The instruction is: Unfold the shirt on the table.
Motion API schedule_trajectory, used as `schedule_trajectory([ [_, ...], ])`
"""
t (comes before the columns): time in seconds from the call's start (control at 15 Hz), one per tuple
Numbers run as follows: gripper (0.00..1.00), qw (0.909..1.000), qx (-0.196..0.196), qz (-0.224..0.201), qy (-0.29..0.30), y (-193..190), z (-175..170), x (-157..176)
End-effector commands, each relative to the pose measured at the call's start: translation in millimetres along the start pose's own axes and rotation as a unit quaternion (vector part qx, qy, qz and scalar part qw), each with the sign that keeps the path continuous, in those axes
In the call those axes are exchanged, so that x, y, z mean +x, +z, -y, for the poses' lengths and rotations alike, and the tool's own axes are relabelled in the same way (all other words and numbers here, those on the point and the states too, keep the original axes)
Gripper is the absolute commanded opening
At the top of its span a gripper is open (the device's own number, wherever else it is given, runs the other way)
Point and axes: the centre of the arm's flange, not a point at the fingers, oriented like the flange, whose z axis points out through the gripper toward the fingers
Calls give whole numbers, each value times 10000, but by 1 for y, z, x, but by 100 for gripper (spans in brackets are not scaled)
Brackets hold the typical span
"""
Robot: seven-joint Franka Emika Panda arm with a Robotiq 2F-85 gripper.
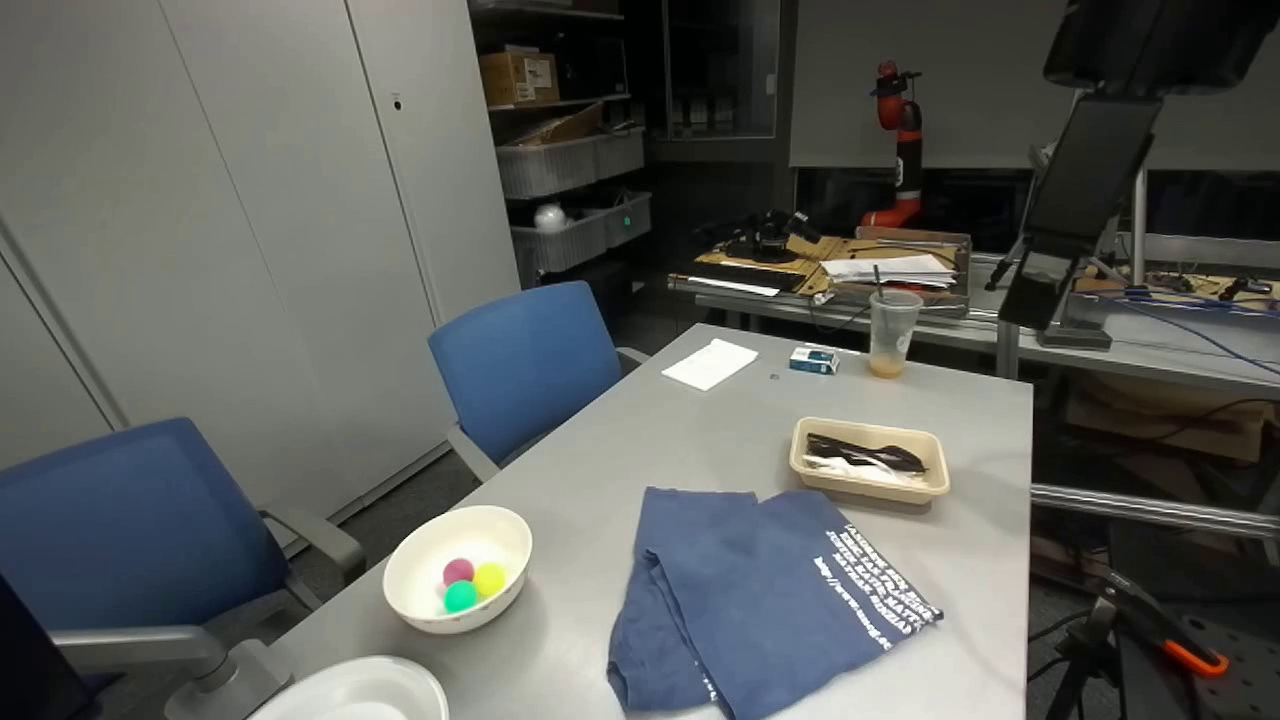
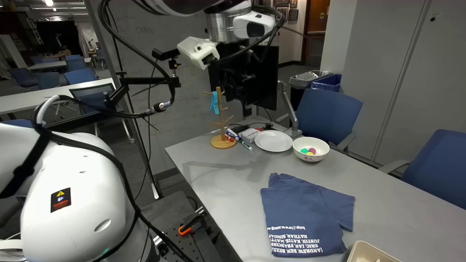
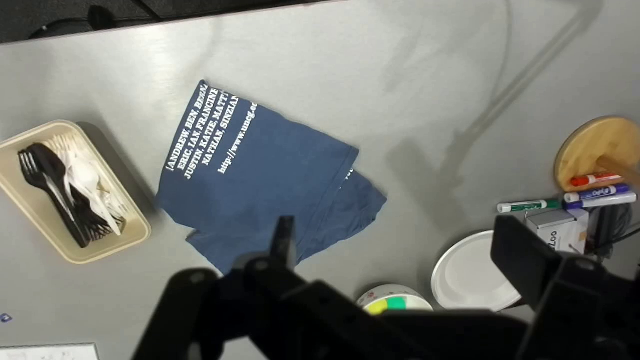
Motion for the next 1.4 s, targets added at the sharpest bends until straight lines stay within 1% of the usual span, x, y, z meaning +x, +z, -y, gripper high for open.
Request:
schedule_trajectory([
  [0.0, 100, 10000, 0, 0, 0, 0, 0, 0],
  [0.4, 100, 10000, 0, 0, 0, 0, 0, 0],
  [0.67, 100, 9996, -160, 206, -60, 17, 7, 12],
  [0.8, 100, 9987, -278, 398, -120, 33, 13, 22],
  [1.0, 100, 9960, -495, 701, -254, 69, 18, 37],
  [1.13, 100, 9939, -654, 821, -343, 95, 22, 48],
  [1.33, 100, 9901, -770, 1004, -604, 137, 28, 64],
])
